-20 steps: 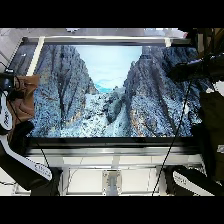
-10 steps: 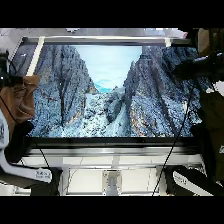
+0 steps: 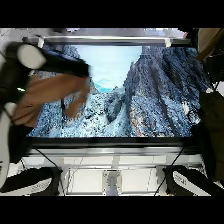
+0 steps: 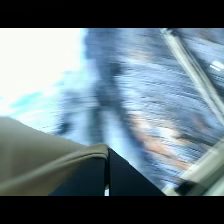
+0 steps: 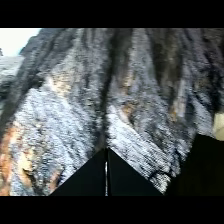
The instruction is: Fold the clothes and pants, and hang the long-sleeved shirts on hangers.
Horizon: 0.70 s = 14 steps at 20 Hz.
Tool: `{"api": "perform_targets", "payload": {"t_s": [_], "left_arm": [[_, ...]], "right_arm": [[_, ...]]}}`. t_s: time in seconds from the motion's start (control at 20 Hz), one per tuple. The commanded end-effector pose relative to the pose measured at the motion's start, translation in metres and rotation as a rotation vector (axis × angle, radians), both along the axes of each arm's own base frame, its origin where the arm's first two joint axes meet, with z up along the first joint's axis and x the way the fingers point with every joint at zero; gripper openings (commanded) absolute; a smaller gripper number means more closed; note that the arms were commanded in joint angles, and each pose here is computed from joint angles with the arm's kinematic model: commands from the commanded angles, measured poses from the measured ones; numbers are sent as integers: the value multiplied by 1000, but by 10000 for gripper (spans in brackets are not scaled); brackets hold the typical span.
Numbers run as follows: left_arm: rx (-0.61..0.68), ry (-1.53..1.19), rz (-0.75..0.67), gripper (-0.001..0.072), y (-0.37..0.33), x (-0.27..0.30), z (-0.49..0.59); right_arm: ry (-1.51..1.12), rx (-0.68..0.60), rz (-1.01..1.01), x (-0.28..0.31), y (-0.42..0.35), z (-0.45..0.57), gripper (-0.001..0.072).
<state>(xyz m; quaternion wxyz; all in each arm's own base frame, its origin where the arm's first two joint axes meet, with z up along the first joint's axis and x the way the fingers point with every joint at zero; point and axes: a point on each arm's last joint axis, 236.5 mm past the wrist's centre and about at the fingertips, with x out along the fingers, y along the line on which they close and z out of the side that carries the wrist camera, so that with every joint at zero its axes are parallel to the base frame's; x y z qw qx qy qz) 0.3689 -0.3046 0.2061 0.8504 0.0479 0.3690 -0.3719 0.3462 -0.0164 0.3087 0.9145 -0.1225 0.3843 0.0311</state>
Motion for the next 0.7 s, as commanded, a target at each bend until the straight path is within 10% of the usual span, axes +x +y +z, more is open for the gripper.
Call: {"api": "perform_targets", "payload": {"t_s": [0.0,0.15,0.25,0.3,0.5,0.65], "left_arm": [[-103,9,-348,18,-151,-102,-22],[-229,-91,-367,30,-227,-115,-33],[-279,-224,-301,488,-223,-82,-6],[-264,-292,-248,580,-202,-55,12],[-157,-438,147,579,-22,72,78],[15,-160,462,579,132,120,12]], "right_arm": [[-4,-41,-77,-6,-32,6,15],[-7,-30,-108,-6,-43,5,15],[-17,-22,-103,-2,-42,5,15],[-10,-10,-92,1,-38,0,16],[123,24,-75,5,-33,-53,44],[210,152,-29,15,-6,-105,270]]}}
